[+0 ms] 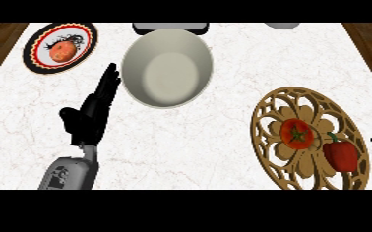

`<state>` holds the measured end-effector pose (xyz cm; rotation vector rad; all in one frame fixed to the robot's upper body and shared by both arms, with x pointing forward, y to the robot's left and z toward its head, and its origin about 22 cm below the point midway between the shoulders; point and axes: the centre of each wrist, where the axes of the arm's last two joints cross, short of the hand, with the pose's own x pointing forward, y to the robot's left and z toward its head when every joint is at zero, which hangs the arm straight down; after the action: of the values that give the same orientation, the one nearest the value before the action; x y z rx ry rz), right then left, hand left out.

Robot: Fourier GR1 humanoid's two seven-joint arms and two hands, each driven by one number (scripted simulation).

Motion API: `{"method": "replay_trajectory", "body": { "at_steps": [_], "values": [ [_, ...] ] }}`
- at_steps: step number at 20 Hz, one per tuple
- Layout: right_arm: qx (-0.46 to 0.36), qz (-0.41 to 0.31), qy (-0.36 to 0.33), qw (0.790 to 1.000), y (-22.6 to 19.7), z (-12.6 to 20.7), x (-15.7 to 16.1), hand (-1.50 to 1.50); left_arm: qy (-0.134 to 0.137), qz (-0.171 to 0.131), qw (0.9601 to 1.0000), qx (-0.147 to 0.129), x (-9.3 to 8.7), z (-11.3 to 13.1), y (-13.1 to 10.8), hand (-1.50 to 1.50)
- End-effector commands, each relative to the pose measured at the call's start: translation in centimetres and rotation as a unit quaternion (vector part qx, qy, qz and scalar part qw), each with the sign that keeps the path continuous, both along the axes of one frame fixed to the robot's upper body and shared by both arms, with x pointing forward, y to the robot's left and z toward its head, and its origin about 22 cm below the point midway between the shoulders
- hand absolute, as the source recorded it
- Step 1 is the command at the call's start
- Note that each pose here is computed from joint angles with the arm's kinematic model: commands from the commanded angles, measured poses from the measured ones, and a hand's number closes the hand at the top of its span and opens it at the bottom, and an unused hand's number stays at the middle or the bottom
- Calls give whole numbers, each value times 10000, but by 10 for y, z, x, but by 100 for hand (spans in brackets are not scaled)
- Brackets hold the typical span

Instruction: Pick the bell pepper from the placemat and place it in the bowl

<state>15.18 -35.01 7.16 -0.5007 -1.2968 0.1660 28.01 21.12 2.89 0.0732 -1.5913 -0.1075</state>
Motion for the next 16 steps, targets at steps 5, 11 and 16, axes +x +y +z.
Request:
{"method": "replay_trajectory", "body": {
  "at_steps": [5, 11, 16],
  "values": [
    [39, -30, -42, 10000, -14, -37, 18, -150, 87, 74, 9999, -33, -10, 2, 8, 0],
    [-793, -332, 516, 9950, -35, -63, 6, -150, -66, -20, 10000, 63, -11, -3, 6, 0],
    [-891, -185, 685, 9935, -6, -57, 28, -150, -14, -7, 10000, 42, -10, 18, 14, 0]
  ]
}}
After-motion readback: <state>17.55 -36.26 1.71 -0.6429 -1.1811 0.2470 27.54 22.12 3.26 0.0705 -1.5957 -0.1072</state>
